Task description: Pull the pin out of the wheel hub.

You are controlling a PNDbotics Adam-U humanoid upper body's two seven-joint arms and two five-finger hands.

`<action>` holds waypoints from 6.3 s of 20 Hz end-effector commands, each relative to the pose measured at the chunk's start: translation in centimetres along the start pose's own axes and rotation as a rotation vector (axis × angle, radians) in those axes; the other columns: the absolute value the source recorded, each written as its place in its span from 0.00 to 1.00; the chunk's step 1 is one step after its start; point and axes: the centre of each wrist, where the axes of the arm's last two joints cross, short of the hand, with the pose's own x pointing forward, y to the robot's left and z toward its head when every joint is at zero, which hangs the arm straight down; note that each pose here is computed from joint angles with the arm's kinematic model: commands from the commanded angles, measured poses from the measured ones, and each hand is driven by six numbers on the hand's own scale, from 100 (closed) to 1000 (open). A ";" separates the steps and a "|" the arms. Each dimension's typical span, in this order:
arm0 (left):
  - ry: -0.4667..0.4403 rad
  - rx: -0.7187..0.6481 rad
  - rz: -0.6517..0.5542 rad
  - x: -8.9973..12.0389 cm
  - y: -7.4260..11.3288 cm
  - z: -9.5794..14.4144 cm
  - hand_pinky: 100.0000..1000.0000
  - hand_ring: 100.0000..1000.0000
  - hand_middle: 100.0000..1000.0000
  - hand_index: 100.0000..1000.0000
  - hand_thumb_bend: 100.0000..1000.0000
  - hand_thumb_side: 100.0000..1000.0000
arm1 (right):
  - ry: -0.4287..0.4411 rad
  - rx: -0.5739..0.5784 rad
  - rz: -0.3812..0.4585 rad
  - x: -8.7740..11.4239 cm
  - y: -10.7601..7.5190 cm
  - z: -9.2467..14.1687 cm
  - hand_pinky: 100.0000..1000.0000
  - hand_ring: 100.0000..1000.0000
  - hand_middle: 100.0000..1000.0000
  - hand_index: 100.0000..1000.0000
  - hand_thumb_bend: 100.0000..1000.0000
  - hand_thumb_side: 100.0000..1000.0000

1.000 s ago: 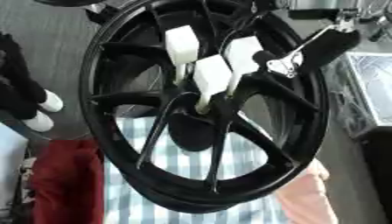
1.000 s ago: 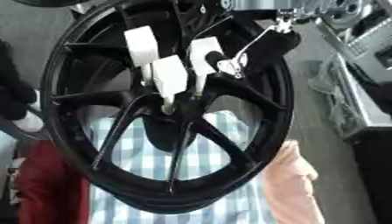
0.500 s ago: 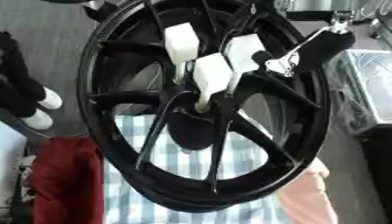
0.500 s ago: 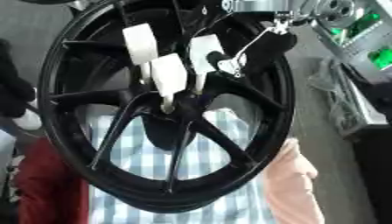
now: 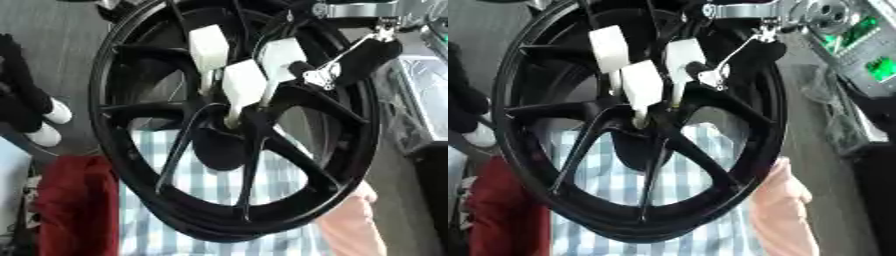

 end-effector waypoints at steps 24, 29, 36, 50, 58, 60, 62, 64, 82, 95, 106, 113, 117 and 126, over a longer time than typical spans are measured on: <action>0.009 0.221 0.106 -0.3 3.0 0.3 0.78 0.70 0.66 0.72 0.07 0.75 | 0.047 0.006 -0.024 -1.7 0.5 -0.1 0.88 0.79 0.56 0.81 0.00 0.24; 0.008 0.223 0.103 -0.3 3.0 0.3 0.78 0.70 0.66 0.72 0.07 0.75 | 0.043 -0.020 -0.051 -1.5 0.5 -0.1 0.86 0.76 0.44 0.72 0.00 0.26; 0.009 0.220 0.101 -0.2 3.0 0.3 0.78 0.70 0.66 0.72 0.07 0.75 | 0.062 -0.034 -0.088 -1.8 0.8 -0.2 0.81 0.67 0.35 0.61 0.00 0.18; 0.020 0.207 0.095 -0.3 2.9 0.3 0.78 0.70 0.66 0.71 0.06 0.75 | 0.071 -0.081 -0.149 -1.7 0.4 0.3 0.65 0.49 0.19 0.34 0.00 0.14; 0.028 0.199 0.089 -0.4 2.9 0.3 0.79 0.70 0.66 0.71 0.06 0.75 | 0.080 -0.066 -0.167 -1.3 -0.3 0.9 0.63 0.48 0.17 0.31 0.00 0.17; 0.030 0.199 0.088 -0.4 2.9 0.3 0.79 0.70 0.66 0.72 0.06 0.75 | 0.084 -0.062 -0.161 -1.2 -0.5 1.1 0.63 0.48 0.17 0.31 0.00 0.18; 0.030 0.199 0.088 -0.4 3.0 0.3 0.79 0.70 0.66 0.72 0.06 0.75 | 0.090 -0.058 -0.159 -1.1 -0.7 1.3 0.62 0.48 0.17 0.31 0.00 0.18; 0.031 0.200 0.087 -0.4 3.0 0.3 0.79 0.70 0.66 0.72 0.06 0.75 | 0.096 -0.057 -0.160 -1.1 -0.8 1.4 0.62 0.48 0.17 0.31 0.00 0.19; 0.046 0.191 0.080 -0.6 3.0 0.5 0.79 0.71 0.67 0.72 0.06 0.76 | 0.097 -0.241 -0.218 -0.4 -3.6 4.6 0.60 0.46 0.15 0.30 0.00 0.15; 0.055 0.209 0.069 -0.7 3.4 0.9 0.79 0.71 0.67 0.72 0.06 0.76 | 0.282 -0.569 -0.390 -5.1 -4.4 10.6 0.58 0.44 0.13 0.30 0.00 0.11; 0.053 0.246 0.049 -0.7 4.2 1.6 0.79 0.71 0.67 0.72 0.06 0.75 | 0.667 -0.885 -0.463 -9.7 2.4 16.8 0.58 0.44 0.13 0.30 0.00 0.11; 0.029 0.249 0.049 -0.5 4.0 1.5 0.80 0.71 0.68 0.72 0.04 0.74 | 0.911 -1.043 -0.468 -8.8 13.1 18.0 0.64 0.52 0.27 0.46 0.00 0.14; 0.022 0.249 0.054 -0.6 3.9 1.5 0.80 0.72 0.68 0.72 0.03 0.74 | 0.978 -1.006 -0.464 -8.4 17.1 18.1 0.78 0.82 0.81 0.92 0.00 0.43; 0.024 0.239 0.060 -0.7 3.6 1.4 0.80 0.72 0.68 0.72 0.03 0.73 | 1.086 -0.973 -0.577 -7.7 20.3 17.7 0.85 0.93 0.95 1.00 0.00 0.71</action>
